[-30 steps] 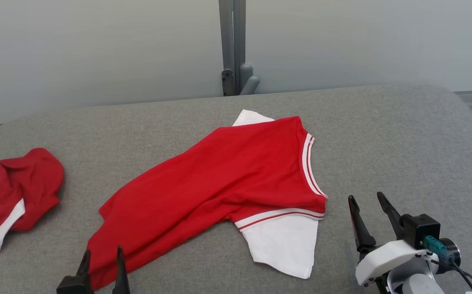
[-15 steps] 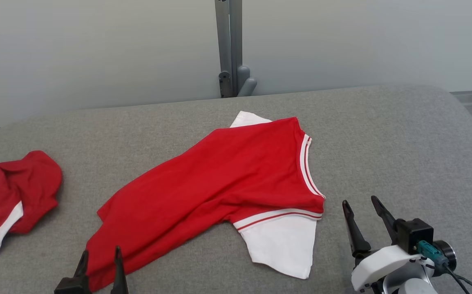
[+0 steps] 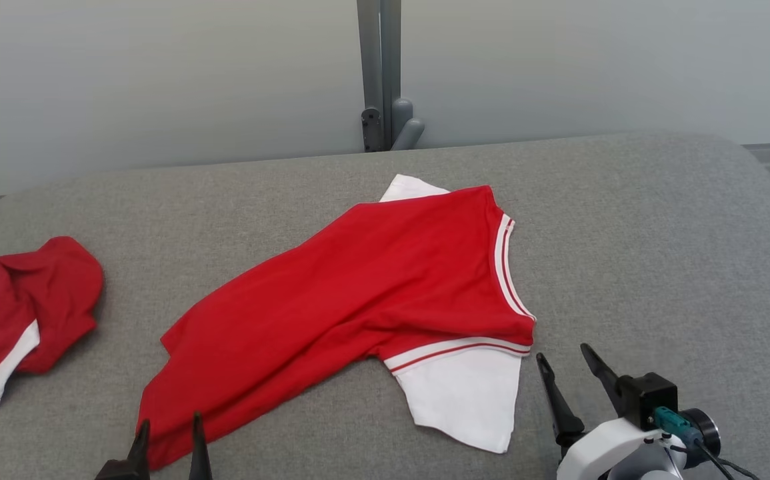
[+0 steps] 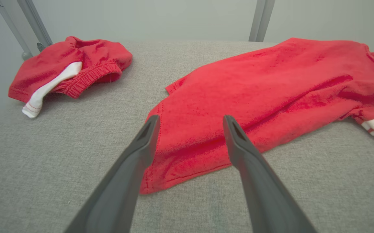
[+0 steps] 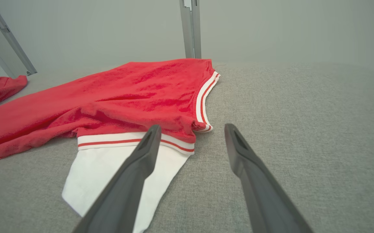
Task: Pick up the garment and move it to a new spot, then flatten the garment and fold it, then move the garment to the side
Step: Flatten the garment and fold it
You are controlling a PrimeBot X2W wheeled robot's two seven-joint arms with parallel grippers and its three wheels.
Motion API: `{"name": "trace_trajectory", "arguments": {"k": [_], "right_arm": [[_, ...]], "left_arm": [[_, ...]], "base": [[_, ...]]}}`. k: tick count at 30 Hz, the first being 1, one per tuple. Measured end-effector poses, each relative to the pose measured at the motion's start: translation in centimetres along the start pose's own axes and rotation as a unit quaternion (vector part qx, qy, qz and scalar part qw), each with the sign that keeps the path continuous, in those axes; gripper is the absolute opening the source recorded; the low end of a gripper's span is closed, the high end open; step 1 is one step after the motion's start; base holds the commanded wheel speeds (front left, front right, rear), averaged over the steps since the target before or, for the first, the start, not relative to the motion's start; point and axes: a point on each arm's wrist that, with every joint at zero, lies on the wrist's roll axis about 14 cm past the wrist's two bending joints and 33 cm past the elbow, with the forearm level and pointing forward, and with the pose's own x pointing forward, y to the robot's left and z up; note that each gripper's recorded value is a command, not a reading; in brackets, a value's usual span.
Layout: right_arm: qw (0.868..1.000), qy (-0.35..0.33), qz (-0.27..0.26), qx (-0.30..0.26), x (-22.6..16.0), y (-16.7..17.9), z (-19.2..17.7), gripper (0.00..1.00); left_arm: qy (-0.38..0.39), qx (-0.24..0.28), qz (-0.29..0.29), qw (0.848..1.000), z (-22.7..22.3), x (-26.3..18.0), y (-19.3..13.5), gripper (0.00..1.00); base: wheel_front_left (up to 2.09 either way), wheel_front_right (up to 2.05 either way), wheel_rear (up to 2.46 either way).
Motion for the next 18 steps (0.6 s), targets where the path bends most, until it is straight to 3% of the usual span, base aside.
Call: {"name": "trace_trajectory", "arguments": {"k": [7,18], "right_arm": [[0.998,0.060,0.030,0.008,0.1,1.9,-3.8,1.00],[0.997,0.070,0.036,0.008,1.1,2.1,-4.4,1.00]], "left_arm": [[0.061,-0.024,0.034,0.997,-3.7,-0.7,1.5,1.00],[0.089,-0.044,0.071,0.993,-5.4,-1.0,3.1,1.00]], "base": [[0.00,0.00,0.00],[0.00,0.00,0.00]]}}
